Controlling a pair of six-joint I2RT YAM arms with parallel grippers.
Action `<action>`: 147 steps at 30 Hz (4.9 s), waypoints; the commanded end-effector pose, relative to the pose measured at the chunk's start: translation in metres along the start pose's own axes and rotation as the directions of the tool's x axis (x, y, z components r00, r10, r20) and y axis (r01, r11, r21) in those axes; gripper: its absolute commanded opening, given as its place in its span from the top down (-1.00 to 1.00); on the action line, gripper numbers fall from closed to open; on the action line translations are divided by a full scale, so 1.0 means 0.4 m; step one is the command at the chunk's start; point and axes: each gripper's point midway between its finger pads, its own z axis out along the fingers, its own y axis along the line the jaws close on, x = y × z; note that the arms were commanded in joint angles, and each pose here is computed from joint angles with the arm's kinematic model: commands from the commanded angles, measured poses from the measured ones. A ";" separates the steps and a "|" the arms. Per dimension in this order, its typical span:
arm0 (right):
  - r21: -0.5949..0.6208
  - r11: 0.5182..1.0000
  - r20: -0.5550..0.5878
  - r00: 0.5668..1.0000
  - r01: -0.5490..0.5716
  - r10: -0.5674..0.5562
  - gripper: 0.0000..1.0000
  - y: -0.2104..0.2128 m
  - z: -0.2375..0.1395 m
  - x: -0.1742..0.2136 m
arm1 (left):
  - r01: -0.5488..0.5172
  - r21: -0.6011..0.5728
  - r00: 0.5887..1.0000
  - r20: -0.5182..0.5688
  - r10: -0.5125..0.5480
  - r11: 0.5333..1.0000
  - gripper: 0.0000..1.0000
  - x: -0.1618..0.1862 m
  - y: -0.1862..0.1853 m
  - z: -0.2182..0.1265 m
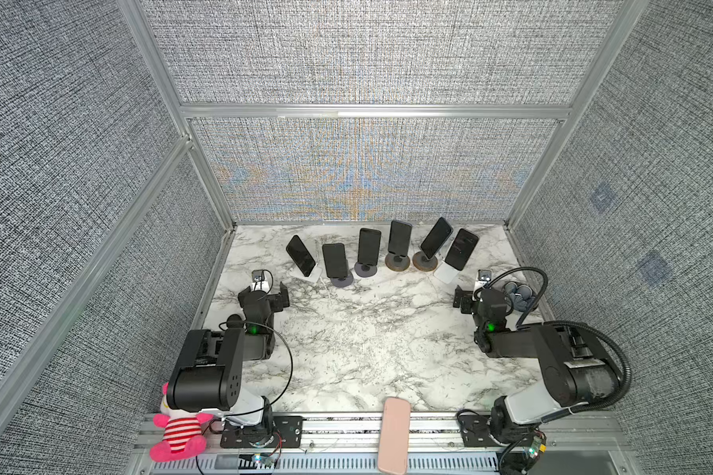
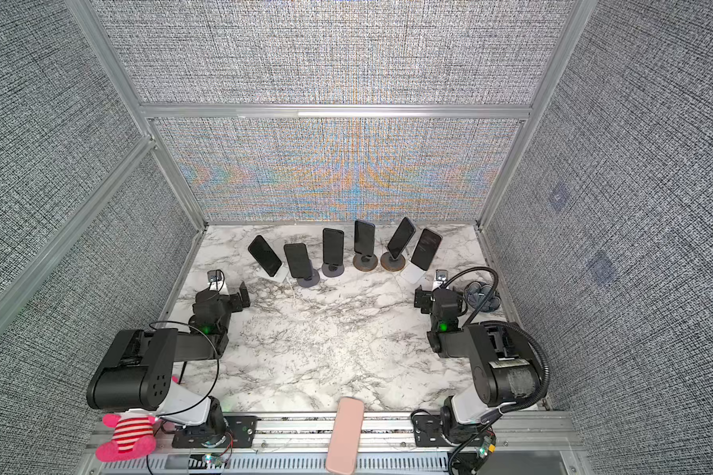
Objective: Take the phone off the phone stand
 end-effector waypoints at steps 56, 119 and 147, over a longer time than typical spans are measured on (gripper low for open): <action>-0.500 0.852 -0.400 0.914 -0.156 -0.068 -0.97 0.014 -0.049 -0.411 | 0.134 0.467 0.947 -0.319 0.025 0.874 -0.92 -0.365 -0.201 -0.166; -0.578 0.804 -0.358 0.928 -0.138 -0.099 0.84 -0.025 0.169 -0.381 | 0.138 0.509 0.944 -0.327 0.042 0.849 -0.84 -0.339 -0.216 -0.196; -0.404 0.862 -0.430 0.895 -0.305 0.116 1.00 0.063 -0.213 -0.369 | 0.144 0.404 0.983 -0.165 -0.083 0.903 -0.71 -0.446 -0.175 -0.289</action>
